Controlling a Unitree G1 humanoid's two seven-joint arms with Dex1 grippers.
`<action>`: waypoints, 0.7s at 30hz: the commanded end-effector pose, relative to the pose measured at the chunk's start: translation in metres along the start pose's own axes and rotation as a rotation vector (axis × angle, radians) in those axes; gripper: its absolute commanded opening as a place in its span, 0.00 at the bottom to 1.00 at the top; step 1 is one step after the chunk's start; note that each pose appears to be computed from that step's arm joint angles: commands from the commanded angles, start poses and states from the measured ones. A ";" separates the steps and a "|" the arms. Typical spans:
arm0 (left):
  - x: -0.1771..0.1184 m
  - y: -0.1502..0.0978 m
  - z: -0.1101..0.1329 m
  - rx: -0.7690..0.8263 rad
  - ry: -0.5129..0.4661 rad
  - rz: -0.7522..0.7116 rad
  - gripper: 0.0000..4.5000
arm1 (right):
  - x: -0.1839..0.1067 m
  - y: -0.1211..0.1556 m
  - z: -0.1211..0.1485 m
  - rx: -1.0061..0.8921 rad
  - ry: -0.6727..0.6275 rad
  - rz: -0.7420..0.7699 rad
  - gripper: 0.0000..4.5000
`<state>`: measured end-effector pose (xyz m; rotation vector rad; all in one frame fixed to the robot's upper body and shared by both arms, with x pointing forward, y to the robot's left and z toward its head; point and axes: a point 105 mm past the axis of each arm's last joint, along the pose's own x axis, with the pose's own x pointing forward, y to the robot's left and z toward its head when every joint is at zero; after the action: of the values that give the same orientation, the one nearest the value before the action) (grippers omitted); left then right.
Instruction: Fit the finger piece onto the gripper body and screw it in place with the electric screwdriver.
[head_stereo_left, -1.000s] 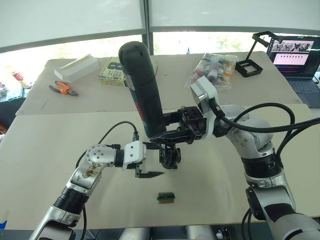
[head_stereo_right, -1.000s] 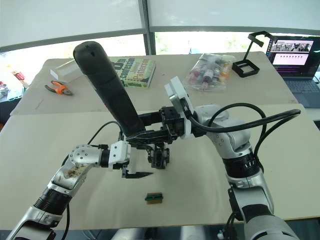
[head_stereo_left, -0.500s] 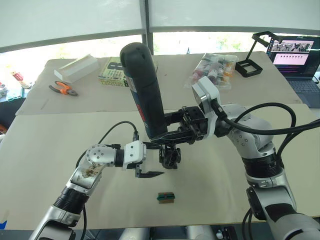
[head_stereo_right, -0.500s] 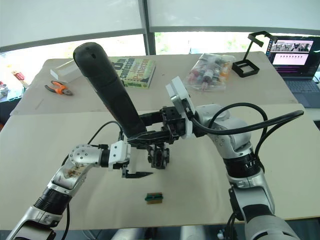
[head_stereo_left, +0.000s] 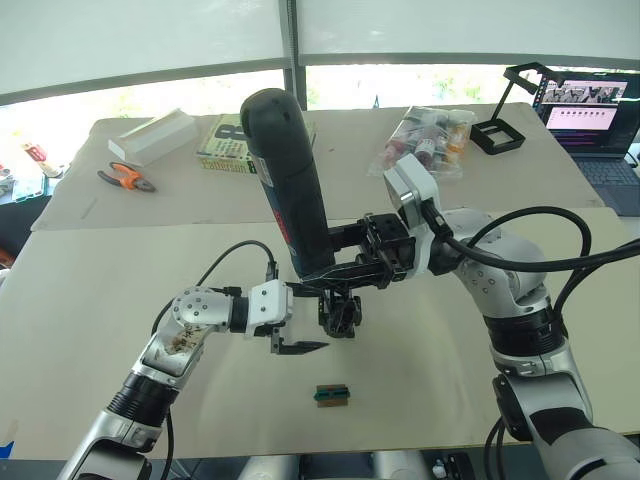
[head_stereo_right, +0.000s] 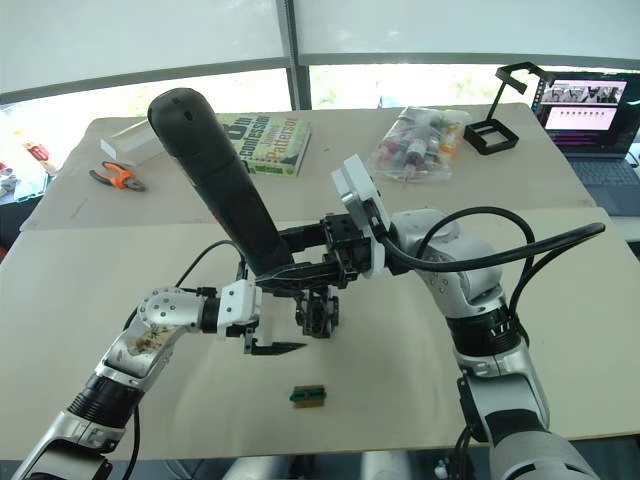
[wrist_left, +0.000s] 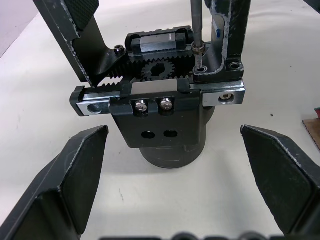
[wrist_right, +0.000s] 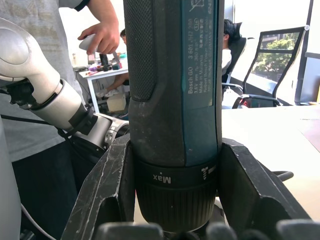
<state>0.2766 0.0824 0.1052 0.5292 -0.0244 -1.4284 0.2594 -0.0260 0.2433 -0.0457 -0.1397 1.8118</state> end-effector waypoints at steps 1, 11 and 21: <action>0.000 0.003 0.010 0.048 -0.020 0.007 1.00 | 0.002 0.007 0.011 -0.071 -0.022 0.028 0.42; -0.001 0.004 0.011 0.046 -0.019 0.011 1.00 | 0.002 0.007 0.010 -0.075 -0.020 0.029 0.42; 0.009 0.008 0.001 0.005 -0.017 0.013 1.00 | -0.001 0.006 0.005 -0.054 -0.013 0.005 0.42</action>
<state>0.2834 0.0787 0.1011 0.5076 -0.0131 -1.4143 0.2606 -0.0275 0.2367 -0.0458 -0.1231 1.7956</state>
